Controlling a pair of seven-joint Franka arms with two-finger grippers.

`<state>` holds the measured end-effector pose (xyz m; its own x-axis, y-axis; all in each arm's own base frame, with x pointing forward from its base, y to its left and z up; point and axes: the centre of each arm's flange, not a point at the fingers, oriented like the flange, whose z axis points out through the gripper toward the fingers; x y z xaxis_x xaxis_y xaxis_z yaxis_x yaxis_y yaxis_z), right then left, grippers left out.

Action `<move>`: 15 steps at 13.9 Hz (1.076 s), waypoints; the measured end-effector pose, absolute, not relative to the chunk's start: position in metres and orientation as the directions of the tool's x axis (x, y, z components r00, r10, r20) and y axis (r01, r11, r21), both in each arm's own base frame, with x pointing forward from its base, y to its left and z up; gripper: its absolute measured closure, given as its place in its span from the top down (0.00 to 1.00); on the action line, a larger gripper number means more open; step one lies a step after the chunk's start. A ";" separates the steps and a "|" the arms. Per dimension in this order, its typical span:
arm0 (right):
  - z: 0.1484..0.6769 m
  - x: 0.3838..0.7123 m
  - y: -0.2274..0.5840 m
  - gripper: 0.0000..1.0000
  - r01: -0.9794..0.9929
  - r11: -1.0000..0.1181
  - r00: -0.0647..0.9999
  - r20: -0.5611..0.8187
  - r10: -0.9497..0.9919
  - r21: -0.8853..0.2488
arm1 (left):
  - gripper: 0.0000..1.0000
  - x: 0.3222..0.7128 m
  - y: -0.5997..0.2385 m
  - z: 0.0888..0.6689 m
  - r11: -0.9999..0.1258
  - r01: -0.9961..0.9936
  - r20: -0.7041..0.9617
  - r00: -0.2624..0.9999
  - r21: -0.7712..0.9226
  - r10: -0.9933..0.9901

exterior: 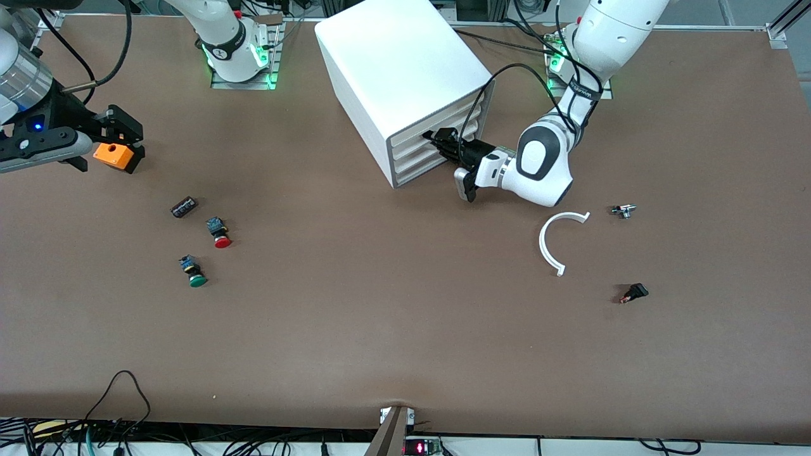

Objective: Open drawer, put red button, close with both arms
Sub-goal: 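Pull the drawer open with the left gripper while the right gripper reaches out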

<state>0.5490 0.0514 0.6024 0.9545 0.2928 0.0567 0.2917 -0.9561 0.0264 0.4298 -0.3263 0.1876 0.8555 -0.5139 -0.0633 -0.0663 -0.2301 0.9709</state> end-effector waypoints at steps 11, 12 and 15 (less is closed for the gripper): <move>0.598 0.552 0.049 1.00 0.287 -0.958 0.956 0.049 0.288 0.025 | 0.17 0.463 -0.285 0.188 -0.269 -0.005 -0.107 0.911 0.963 -0.399; 0.597 0.552 0.049 1.00 0.287 -0.957 0.956 0.049 0.288 0.025 | 0.18 0.467 -0.279 0.188 -0.276 0.003 -0.113 0.916 0.961 -0.384; 0.599 0.553 0.049 1.00 0.287 -0.958 0.956 0.056 0.288 0.027 | 0.18 0.480 -0.262 0.191 -0.292 0.008 -0.114 0.931 0.956 -0.348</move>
<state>0.5532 0.0491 0.5993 0.9559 0.2882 0.0563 0.2871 -0.9575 0.0268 0.4799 -0.2621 0.1908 0.9307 -0.3477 -0.1138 0.0077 -0.2922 0.9563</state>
